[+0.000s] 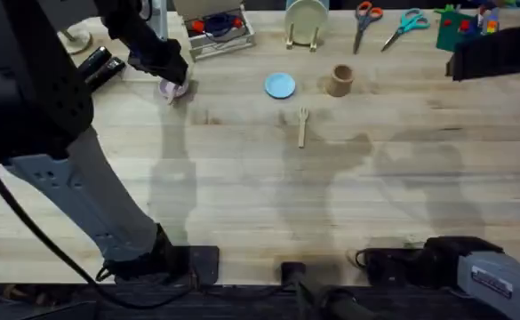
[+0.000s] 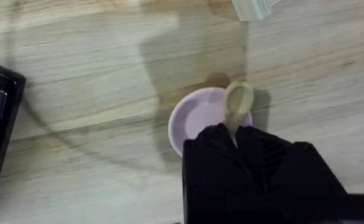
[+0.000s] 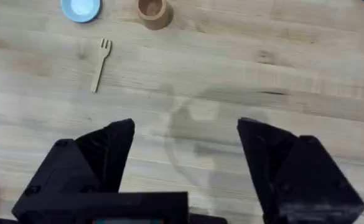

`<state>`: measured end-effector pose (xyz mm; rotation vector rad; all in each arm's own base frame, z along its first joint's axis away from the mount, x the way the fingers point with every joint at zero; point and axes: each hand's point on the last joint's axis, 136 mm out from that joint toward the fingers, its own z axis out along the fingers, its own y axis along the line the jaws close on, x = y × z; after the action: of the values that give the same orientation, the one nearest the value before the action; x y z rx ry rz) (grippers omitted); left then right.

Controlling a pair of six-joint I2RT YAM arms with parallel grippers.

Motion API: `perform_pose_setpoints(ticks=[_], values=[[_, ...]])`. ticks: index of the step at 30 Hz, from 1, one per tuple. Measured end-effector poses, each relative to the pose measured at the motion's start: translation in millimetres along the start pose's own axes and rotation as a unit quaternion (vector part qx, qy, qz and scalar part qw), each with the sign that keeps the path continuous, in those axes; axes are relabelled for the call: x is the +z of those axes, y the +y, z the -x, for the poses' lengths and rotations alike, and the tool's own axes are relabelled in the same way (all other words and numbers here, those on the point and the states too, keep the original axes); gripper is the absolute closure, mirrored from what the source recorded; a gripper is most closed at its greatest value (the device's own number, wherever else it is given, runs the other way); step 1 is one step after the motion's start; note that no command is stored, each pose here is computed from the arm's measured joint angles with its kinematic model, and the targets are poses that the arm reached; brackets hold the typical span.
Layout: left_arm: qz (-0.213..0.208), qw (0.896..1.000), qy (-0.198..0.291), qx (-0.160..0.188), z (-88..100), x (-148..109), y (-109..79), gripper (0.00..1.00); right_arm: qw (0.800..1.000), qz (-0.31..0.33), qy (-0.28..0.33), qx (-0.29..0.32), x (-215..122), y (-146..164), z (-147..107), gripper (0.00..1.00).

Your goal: Pick up a utensil and set it on the pink plate, then put the other utensil in the container.

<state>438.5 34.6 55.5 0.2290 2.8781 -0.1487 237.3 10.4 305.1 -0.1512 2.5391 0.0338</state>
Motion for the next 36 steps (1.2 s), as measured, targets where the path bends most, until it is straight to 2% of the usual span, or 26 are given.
perform_pose_setpoints(ticks=[4,8,16,29,33,36], values=[[0.001,1.0,-0.004,0.0,1.8,0.0,0.5,0.945,1.0,0.0,0.0,0.0,0.0,0.0,0.0,0.007],[0.002,1.0,-0.007,-0.001,3.6,-0.2,1.0,0.878,1.0,0.0,0.0,0.0,0.0,0.0,0.0,0.007],[0.003,1.0,-0.009,0.0,4.5,-0.2,1.3,0.838,1.0,0.0,0.0,0.0,0.0,0.0,0.0,0.007],[-0.002,1.0,-0.001,-0.001,1.7,-1.7,-1.1,0.837,1.0,0.0,0.0,0.0,0.0,0.0,0.0,0.007],[-0.001,1.0,-0.02,0.002,14.6,-13.0,-1.2,0.827,1.0,0.0,0.0,0.0,0.0,0.0,0.0,0.007],[0.004,0.999,-0.039,0.005,23.7,-34.9,-2.5,0.74,1.0,0.0,0.0,0.0,0.0,0.0,0.0,0.007]])
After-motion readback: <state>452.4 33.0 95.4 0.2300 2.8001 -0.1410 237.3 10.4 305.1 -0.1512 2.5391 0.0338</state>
